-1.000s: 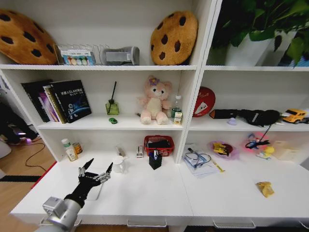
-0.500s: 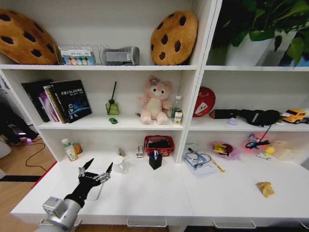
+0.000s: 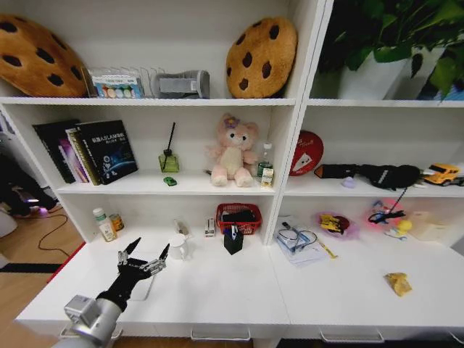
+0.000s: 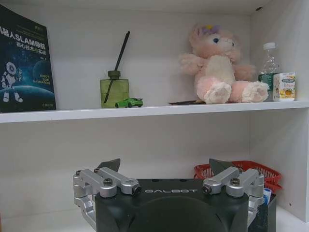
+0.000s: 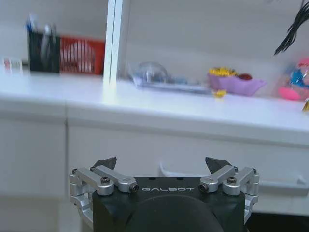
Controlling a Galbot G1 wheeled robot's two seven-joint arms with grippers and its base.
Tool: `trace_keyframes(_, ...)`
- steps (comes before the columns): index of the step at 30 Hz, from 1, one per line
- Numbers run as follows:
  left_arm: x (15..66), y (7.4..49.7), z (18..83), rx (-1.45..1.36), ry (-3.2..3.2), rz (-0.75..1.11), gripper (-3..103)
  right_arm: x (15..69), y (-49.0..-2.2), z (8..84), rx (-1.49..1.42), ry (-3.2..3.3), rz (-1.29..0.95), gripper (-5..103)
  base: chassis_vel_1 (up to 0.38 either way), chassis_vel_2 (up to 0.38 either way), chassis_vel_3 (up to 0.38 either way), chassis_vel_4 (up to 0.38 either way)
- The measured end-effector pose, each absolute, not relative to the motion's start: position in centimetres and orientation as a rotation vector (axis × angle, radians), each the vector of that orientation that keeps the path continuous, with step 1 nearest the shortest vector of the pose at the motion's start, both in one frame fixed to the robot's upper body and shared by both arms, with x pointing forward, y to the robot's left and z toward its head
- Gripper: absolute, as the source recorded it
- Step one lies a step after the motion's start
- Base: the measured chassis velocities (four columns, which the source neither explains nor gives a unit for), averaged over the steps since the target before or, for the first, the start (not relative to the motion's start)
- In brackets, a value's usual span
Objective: Organize the objects on the table.
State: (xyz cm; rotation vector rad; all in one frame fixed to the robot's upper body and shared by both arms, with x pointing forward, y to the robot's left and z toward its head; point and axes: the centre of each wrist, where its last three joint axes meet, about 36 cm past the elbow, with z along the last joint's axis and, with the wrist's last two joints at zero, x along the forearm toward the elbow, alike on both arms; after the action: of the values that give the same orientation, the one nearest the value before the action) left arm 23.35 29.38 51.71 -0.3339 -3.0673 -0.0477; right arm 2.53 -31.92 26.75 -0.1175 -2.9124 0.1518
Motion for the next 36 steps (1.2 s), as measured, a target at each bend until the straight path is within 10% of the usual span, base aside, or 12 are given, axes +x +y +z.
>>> trace_keyframes(12, 23.4, 29.4, 51.7, -0.334, -3.067, -0.048, 100, 10.4, -30.9, 40.9, -0.337, -3.241, 0.037, 100, 0.000, 0.000, 0.000, 0.000)
trace_keyframes(36, 23.4, 29.4, 51.7, -0.334, -3.067, -0.048, 100, 16.2, -30.0, 43.4, -0.418, -3.365, 0.062, 100, 0.046, -0.046, -0.052, 0.052)
